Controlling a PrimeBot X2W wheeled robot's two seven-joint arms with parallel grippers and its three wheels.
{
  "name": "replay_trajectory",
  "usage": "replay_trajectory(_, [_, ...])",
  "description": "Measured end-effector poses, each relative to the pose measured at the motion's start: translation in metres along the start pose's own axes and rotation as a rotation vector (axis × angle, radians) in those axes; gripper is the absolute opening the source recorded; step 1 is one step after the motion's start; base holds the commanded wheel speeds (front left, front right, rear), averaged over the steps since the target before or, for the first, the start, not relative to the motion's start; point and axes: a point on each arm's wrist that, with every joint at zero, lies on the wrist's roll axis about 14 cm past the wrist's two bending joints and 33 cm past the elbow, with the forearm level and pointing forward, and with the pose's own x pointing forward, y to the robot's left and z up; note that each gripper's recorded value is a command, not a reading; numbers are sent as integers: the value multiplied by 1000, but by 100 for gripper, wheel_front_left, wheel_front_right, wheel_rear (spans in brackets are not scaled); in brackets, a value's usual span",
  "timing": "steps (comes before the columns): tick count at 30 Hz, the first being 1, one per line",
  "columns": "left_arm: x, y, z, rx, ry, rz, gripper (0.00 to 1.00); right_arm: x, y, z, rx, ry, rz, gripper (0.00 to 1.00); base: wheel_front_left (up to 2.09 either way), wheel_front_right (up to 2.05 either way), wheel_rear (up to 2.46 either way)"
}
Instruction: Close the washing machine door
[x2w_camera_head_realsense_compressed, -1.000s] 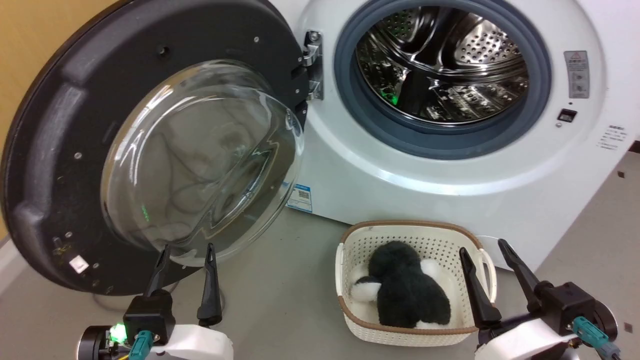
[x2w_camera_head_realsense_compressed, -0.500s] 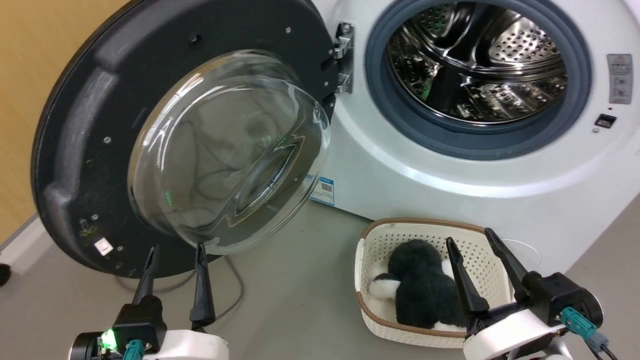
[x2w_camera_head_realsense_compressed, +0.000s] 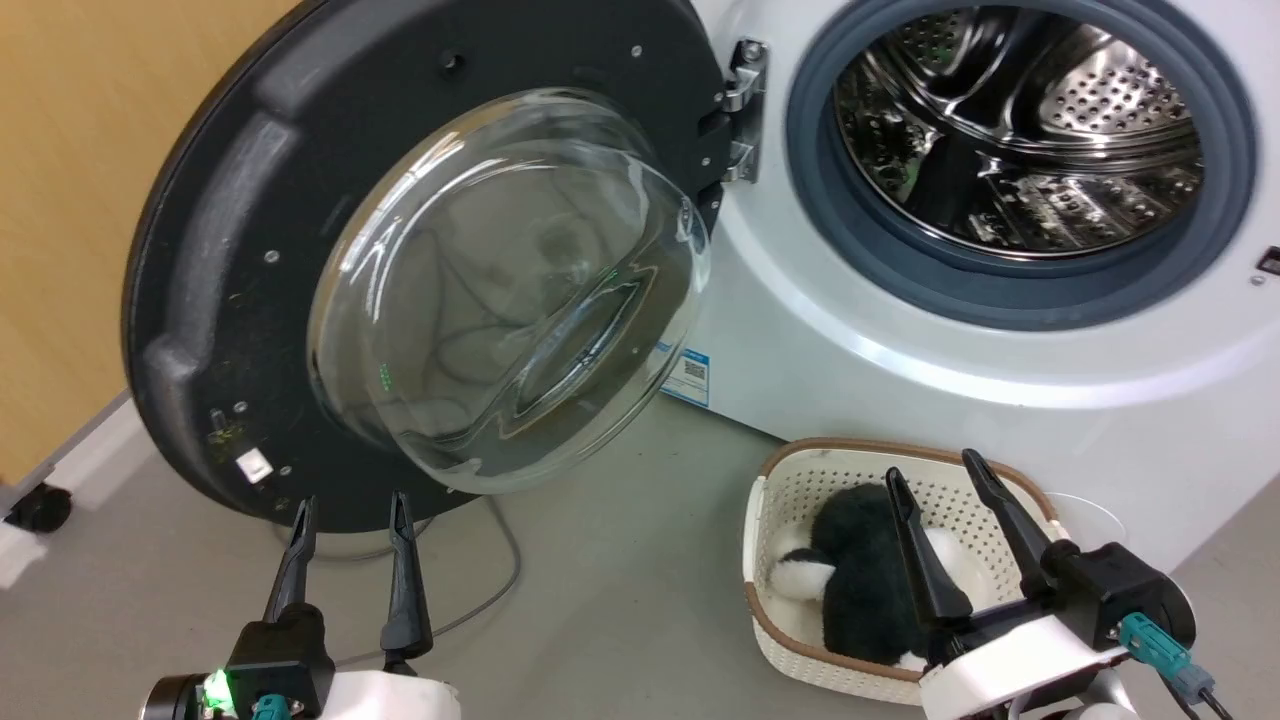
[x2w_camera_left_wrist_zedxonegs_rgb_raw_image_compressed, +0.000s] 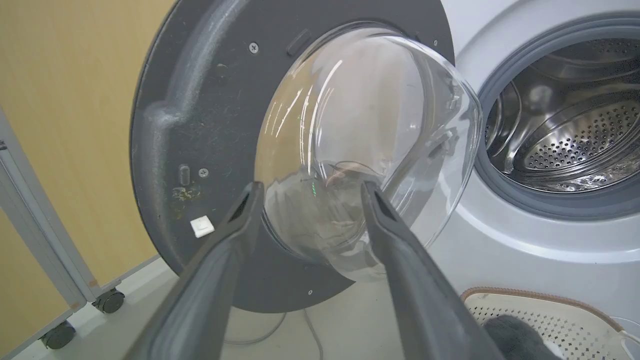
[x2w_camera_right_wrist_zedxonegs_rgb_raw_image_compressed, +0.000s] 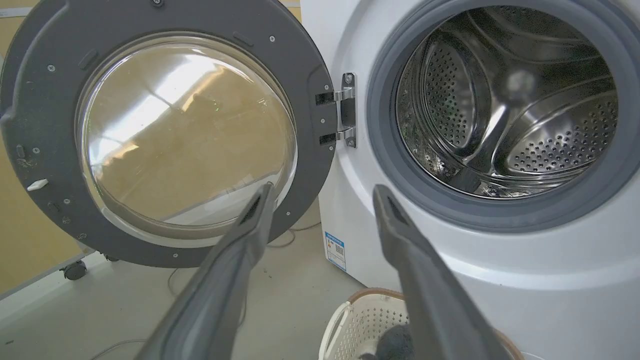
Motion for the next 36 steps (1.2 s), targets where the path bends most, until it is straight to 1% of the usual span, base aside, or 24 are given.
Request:
replay_trajectory(24, [-19, 35, 11, 25, -50, 116, 100, 20, 45, -4, 55, -24, 138, 100, 0, 0, 0])
replay_trajectory(33, [-21, 39, 10, 23, -45, 136, 100, 22, 47, -3, 66, -30, 143, 100, 0, 0, 0])
replay_trajectory(34, [-22, 40, 10, 16, -44, 140, 45, 22, 47, -4, 67, -30, 144, 100, 0, 0, 0])
replay_trajectory(35, [-21, 41, 11, 6, -48, 145, 0, 22, 47, -4, 68, -29, 144, 100, 0, 0, 0])
replay_trajectory(36, [-21, 43, 14, -12, -57, 156, 0, 22, 47, -5, 69, -27, 144, 100, 0, 0, 0])
